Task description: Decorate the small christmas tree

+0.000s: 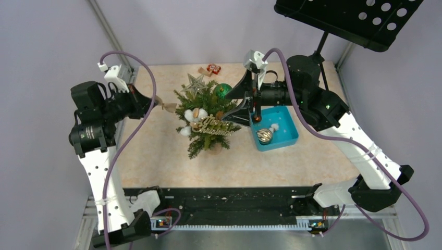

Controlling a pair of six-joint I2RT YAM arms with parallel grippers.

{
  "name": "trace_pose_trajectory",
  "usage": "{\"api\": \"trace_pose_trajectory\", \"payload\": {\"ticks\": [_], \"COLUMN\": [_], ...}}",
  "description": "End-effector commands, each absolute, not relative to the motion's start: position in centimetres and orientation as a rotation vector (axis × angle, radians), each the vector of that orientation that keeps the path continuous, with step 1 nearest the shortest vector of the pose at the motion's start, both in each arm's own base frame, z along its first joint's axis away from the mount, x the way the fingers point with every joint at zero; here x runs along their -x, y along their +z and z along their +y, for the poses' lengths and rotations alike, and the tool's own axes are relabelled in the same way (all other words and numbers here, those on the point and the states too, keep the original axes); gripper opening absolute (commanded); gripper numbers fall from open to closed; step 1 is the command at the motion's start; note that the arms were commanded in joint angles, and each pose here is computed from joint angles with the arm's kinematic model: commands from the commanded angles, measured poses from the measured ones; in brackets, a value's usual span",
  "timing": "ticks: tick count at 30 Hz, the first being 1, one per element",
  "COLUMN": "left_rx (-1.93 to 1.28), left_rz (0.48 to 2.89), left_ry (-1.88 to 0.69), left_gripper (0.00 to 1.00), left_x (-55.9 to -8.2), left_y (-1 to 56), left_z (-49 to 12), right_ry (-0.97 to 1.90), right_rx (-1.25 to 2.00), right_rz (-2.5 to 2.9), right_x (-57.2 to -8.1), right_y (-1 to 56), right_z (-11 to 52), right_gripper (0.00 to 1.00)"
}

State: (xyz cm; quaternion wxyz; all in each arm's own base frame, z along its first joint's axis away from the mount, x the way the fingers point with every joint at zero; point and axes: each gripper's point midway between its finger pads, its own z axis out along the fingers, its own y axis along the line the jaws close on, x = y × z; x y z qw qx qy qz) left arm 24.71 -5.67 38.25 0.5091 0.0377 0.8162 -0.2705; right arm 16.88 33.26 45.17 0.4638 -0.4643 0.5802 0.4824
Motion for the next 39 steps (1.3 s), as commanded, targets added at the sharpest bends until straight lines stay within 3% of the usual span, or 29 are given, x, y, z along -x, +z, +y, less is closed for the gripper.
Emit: {"api": "trace_pose_trajectory", "payload": {"ticks": [1, 5, 11, 16, 39], "left_rx": [-0.217, -0.327, -0.483, -0.478, -0.588], "left_rz": [1.854, 1.883, 1.958, 2.091, 2.097], "left_ry": [-0.463, -0.312, -0.574, -0.554, -0.812], "left_gripper": [0.0, 0.0, 0.0, 0.0, 0.0], "left_x": [-24.3, -23.4, -22.1, -23.6, -25.8], "left_y": [41.6, 40.4, 36.9, 33.6, 33.1], "left_z": [-4.4, -3.3, -6.9, -6.6, -10.7], "right_ry": [1.189, 1.175, 1.182, 1.193, 1.198], "right_rx": [1.154, 1.154, 1.16, 1.156, 1.135], "right_rz": [1.357, 1.362, 1.371, 1.378, 1.392], "right_x": [-16.6, -16.7, -16.8, -16.6, -16.9], "right_y": [46.2, 45.9, 45.5, 45.5, 45.6], "right_z": [33.1, 33.0, 33.2, 33.1, 33.3], "right_gripper": [0.78, 0.78, 0.78, 0.78, 0.78]}}
